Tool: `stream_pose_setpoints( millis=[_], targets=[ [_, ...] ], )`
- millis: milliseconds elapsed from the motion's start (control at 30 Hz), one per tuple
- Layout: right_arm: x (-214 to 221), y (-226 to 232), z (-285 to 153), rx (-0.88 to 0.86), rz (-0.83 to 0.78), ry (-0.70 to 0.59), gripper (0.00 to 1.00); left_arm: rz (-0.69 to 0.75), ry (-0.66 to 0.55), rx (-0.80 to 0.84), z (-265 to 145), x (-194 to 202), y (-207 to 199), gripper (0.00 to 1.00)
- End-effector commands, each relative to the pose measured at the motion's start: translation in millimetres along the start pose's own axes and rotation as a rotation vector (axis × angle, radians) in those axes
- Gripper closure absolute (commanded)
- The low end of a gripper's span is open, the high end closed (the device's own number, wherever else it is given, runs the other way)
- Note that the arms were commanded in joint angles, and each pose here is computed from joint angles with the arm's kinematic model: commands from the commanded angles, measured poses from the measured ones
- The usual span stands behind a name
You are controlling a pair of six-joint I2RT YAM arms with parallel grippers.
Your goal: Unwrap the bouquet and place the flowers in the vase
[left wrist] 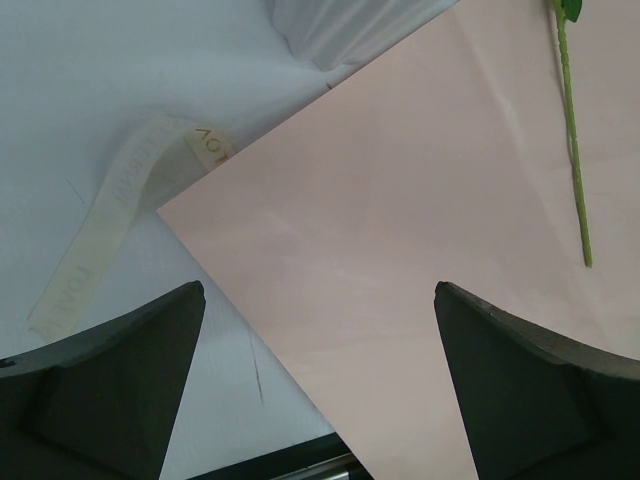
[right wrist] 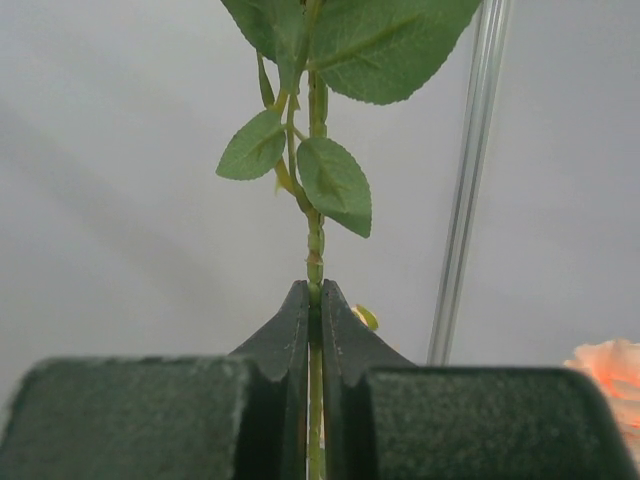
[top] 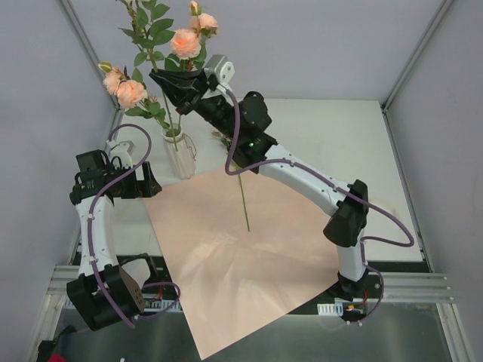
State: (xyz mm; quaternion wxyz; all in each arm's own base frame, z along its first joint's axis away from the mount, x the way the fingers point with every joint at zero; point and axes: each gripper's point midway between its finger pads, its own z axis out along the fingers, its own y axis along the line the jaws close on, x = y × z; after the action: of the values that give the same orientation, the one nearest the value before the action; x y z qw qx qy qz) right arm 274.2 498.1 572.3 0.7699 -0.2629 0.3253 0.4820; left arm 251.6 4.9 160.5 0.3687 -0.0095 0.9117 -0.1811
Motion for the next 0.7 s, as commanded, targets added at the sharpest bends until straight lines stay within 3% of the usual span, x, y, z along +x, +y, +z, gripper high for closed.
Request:
stream_pose_setpoints(
  millis=[0, 667],
  targets=[
    [-34.3, -0.7, 8.1, -0.043, -0.087, -0.137, 0.99, 0.032, -0.017, -0.003, -6.6, -5.8, -1.0, 0.01],
    [-41.9, -34.7, 14.9, 0.011, -0.090, -0.222, 0.99, 0.038, 0.000, 0.013, -2.9, -3.3, -0.4, 0.01]
  ],
)
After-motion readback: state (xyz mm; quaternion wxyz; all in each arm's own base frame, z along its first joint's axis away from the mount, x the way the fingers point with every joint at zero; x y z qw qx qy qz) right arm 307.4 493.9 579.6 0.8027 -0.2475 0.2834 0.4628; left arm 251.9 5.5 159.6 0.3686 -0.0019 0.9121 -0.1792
